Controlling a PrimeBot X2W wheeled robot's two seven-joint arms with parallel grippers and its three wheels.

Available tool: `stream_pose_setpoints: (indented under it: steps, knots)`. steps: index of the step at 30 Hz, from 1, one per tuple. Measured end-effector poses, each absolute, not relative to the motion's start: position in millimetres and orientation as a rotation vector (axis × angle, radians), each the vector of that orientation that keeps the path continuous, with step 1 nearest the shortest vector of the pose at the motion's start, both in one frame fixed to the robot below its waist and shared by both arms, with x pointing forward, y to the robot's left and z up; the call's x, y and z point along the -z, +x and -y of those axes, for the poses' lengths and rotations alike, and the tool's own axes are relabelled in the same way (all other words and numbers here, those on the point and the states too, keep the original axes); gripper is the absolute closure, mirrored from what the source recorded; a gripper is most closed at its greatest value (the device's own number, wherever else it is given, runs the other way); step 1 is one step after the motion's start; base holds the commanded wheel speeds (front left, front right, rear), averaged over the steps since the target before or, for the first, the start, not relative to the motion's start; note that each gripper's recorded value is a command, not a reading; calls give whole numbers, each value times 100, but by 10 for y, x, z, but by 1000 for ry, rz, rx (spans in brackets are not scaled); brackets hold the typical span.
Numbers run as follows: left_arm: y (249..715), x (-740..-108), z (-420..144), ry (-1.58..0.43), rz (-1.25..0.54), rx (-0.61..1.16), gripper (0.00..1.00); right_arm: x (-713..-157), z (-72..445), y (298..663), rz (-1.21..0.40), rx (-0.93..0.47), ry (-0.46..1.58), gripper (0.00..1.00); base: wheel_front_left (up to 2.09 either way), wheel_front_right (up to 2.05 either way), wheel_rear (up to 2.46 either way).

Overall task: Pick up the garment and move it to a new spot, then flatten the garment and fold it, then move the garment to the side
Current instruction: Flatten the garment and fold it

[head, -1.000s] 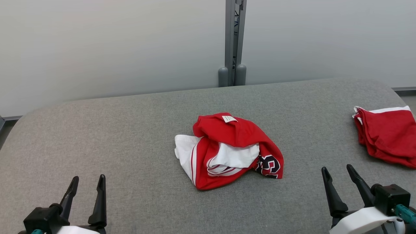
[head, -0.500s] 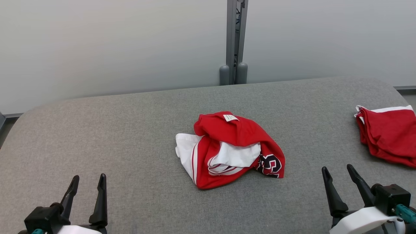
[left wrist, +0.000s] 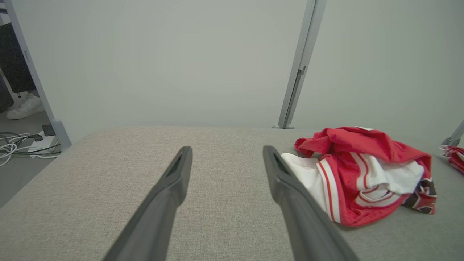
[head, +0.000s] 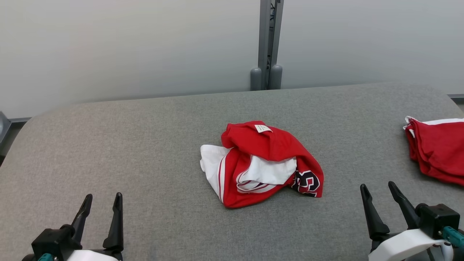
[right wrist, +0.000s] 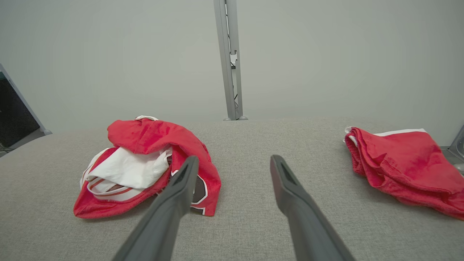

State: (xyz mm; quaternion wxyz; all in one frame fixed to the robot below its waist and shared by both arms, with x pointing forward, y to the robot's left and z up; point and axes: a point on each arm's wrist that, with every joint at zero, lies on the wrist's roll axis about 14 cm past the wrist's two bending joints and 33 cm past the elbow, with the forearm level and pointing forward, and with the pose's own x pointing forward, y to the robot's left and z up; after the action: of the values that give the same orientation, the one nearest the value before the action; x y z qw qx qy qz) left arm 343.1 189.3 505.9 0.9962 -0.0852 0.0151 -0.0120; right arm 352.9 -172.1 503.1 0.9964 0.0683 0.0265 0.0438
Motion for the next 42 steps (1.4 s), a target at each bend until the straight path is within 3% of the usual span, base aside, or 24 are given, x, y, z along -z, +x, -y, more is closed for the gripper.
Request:
stream_pose_setpoints:
  steps: [5, 15, 25, 26, 27, 28, 35, 42]
  knots:
    - [3564, -5111, -1613, -183, -26, 126, 0, -5061, 1689, 3639, -45, -98, 134, 0, 0, 0, 0]
    - [4018, -5144, -352, -215, -80, 538, 0, -4934, 1694, 3883, -72, -93, 133, 0, 0, 0, 0]
    - [4198, -4463, 411, -183, -333, 751, 0, -4703, 2040, 3845, -109, 19, 148, 0, 0, 0, 0]
    - [4205, -4397, 441, -178, -353, 760, 12, -4668, 2086, 3823, -116, 35, 151, 0, 0, 0, 0]
    - [4218, -4360, 471, -178, -360, 769, 63, -4638, 2134, 3803, -122, 51, 153, 0, 0, 0, 0]
    - [4234, -4333, 491, -178, -364, 774, 100, -4614, 2164, 3788, -128, 61, 152, 0, 0, 0, 0]
    - [4286, -4280, 435, -160, -359, 773, 100, -4564, 2199, 3789, -132, 76, 165, 0, 0, 0, 0]
    - [4325, -4871, 377, -182, -159, 786, 100, -4646, 2102, 3867, -105, 43, 174, 0, 0, 0, 0]
